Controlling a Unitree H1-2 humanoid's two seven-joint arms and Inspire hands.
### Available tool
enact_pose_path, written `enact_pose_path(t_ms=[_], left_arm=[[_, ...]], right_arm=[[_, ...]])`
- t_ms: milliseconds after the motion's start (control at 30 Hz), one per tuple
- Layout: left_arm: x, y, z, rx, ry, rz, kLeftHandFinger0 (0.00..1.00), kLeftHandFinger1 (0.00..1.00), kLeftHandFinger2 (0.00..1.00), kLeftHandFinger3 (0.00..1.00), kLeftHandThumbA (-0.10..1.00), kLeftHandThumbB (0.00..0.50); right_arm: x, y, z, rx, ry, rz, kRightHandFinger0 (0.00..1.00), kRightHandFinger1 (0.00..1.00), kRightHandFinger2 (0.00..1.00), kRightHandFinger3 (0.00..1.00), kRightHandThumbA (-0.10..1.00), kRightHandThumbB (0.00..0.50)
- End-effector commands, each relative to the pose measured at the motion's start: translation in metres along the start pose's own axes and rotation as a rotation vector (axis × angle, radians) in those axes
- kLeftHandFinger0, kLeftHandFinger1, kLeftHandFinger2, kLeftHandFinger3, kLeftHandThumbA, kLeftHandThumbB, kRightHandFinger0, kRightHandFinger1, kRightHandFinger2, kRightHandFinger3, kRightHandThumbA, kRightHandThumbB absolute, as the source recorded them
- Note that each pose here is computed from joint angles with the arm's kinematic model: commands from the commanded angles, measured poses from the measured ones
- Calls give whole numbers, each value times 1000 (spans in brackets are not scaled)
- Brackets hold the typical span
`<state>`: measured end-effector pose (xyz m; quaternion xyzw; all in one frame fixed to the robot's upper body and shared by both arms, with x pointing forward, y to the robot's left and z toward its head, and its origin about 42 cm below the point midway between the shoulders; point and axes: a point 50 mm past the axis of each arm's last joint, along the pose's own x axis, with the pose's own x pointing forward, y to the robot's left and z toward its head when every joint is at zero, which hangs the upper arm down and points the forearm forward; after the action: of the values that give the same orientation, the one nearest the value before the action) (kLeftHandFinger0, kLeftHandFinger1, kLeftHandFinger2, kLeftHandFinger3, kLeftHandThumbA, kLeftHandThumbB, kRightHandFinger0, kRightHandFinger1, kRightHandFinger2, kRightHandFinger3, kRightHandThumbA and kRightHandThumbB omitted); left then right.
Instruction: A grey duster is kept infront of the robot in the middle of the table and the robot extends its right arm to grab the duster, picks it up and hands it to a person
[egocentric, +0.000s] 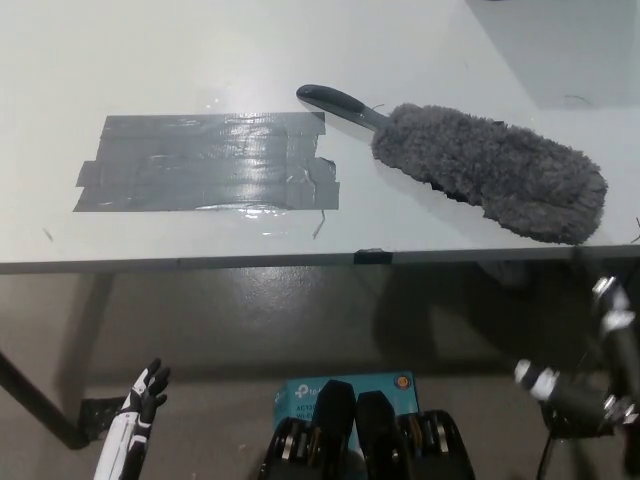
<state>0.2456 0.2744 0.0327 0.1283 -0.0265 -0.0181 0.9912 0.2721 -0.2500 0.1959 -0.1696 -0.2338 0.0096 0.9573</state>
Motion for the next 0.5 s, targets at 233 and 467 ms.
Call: enact_pose_path(t_ms=[233, 467], left_arm=[[3, 4, 6, 8, -71, -3, 1000, 1000, 1000, 1000, 1000, 407], [6, 4, 8, 31, -78, -13, 1000, 1000, 1000, 1000, 1000, 406]], right_arm=[[169, -56, 70, -280, -1, 25, 1000, 1000, 1000, 1000, 865, 274], [273, -42, 56, -478, 253, 212, 1000, 1000, 1000, 1000, 972, 382]])
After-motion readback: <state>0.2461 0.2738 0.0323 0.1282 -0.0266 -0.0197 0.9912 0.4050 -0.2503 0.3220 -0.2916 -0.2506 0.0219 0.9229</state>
